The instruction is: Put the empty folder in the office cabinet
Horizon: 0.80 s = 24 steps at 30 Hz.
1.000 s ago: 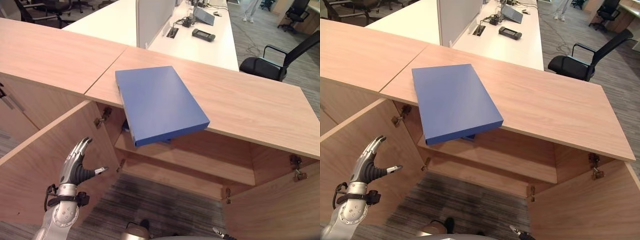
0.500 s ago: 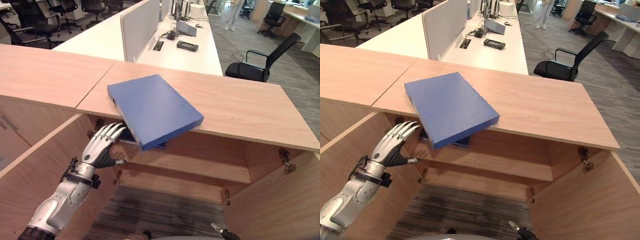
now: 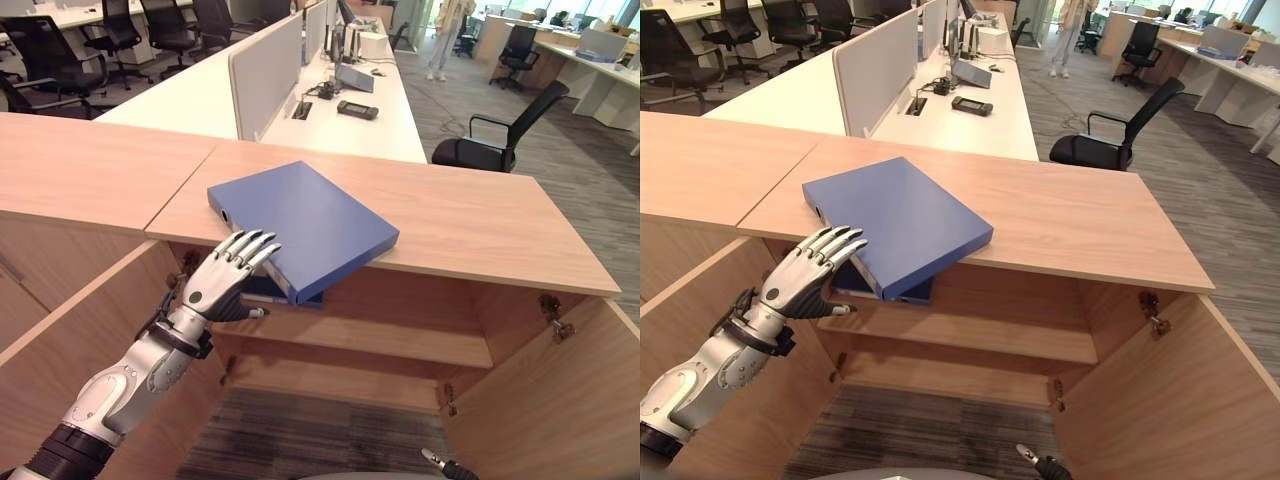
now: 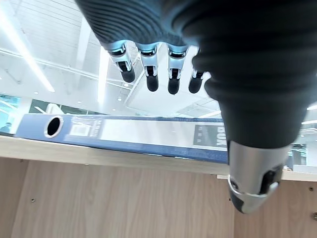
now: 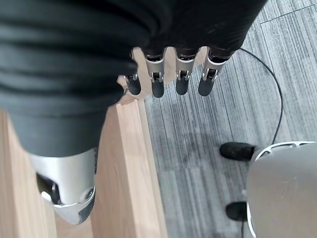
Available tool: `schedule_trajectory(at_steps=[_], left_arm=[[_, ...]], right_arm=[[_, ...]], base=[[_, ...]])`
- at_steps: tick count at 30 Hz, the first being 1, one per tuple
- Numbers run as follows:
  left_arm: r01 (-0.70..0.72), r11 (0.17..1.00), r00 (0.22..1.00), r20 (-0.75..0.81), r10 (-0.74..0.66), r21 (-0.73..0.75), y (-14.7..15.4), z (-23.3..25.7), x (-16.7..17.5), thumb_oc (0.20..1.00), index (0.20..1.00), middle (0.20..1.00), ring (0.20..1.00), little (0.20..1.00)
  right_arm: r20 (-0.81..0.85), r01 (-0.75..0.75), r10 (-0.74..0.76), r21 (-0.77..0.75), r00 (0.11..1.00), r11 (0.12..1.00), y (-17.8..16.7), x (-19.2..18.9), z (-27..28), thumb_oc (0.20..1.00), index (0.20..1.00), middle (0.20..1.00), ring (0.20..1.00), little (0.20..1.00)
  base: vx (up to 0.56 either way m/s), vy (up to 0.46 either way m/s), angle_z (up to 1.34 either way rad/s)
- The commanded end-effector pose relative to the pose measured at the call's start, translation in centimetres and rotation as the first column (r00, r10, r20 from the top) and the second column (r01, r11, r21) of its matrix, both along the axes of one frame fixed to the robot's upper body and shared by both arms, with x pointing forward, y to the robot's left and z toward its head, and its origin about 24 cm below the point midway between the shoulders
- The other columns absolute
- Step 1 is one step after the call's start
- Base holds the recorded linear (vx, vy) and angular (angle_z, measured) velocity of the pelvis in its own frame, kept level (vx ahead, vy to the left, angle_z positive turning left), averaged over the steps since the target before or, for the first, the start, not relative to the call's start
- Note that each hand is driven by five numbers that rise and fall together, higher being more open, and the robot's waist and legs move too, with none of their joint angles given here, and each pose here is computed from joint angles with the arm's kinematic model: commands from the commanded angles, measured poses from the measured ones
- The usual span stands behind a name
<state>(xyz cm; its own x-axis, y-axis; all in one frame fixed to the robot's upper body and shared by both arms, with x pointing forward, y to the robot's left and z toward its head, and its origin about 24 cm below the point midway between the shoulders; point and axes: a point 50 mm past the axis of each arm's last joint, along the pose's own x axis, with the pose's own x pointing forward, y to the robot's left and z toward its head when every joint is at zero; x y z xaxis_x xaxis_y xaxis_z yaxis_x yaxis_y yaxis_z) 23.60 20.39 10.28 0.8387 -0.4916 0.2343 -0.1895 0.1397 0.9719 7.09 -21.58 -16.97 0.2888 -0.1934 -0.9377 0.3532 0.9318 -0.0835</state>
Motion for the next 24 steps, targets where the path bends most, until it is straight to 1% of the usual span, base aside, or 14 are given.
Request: schedule_trajectory(at_steps=[1, 8, 15, 24], left_arm=[[0.065, 0.998, 0.988, 0.139, -0.065, 0.004, -1.1, 2.7, 1.0, 1.0, 1.0, 1.0, 1.0, 1.0], [0.078, 0.997, 0.985, 0.156, -0.078, 0.007, -1.4, 3.1, 1.0, 1.0, 1.0, 1.0, 1.0, 1.0], [0.059, 0.998, 0.988, 0.141, -0.061, 0.02, -1.8, 2.3, 2.1, 1.0, 1.0, 1.0, 1.0, 1.0], [0.047, 0.998, 0.988, 0.148, -0.053, 0.045, -1.7, 2.3, 2.4, 1.0, 1.0, 1.0, 1.0, 1.0]], right_arm=[[0.053, -0.049, 0.051, -0.032, 0.997, 0.998, -0.1, 2.3, 0.4, 1.0, 1.0, 1.0, 1.0, 1.0], [0.047, -0.045, 0.047, -0.035, 0.998, 0.998, -0.2, 2.2, 0.4, 1.0, 1.0, 1.0, 1.0, 1.0], [0.047, -0.054, 0.055, -0.039, 0.997, 0.998, -0.2, 2.2, 0.4, 1.0, 1.0, 1.0, 1.0, 1.0], [0.038, -0.044, 0.045, -0.048, 0.998, 0.998, -0.6, 2.0, 0.5, 1.0, 1.0, 1.0, 1.0, 1.0]], base=[[0.02, 0.014, -0.04], [0.01, 0.01, -0.05], [0.0, 0.004, -0.02], [0.01, 0.007, -0.04]])
